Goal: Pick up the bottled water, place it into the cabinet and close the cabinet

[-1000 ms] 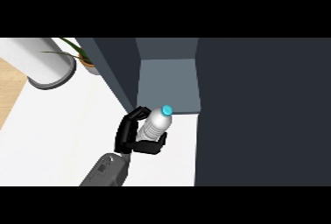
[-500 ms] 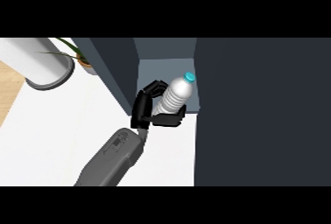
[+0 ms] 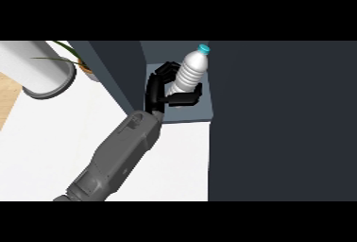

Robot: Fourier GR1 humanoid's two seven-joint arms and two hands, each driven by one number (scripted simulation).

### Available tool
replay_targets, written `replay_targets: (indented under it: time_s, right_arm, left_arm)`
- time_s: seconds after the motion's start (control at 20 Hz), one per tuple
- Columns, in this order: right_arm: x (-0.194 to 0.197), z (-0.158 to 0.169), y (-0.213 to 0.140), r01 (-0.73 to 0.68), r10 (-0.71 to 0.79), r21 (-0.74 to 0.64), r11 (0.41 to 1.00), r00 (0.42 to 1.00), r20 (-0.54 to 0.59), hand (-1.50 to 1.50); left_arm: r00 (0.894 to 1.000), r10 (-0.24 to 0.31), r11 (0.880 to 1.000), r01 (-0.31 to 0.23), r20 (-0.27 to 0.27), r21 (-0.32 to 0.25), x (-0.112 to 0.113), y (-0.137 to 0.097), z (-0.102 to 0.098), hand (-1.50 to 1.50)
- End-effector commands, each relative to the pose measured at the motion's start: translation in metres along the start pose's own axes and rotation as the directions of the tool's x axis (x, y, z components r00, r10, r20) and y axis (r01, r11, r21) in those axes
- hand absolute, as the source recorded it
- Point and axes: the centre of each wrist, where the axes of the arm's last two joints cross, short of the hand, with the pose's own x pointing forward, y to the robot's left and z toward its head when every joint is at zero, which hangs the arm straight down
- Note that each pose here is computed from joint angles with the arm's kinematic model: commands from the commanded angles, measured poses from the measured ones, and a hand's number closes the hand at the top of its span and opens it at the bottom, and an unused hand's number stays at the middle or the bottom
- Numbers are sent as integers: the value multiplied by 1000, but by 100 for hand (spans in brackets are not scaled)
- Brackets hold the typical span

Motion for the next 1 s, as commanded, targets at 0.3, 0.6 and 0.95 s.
replay_targets:
  time_s: [0.3,0.6,0.95]
  right_arm:
    - [14,-2,-7,37,-37,2,999,997,60,-150]
    - [18,-1,-7,40,-41,24,999,998,46,-150]
    - [9,-4,-3,60,-62,33,998,996,60,-150]
  left_arm:
    - [935,-354,911,349,-17,217,-7,20,-30,150]
    - [902,-430,862,420,-28,283,5,18,-43,-150]
    - [920,-376,906,341,110,251,14,27,-49,-150]
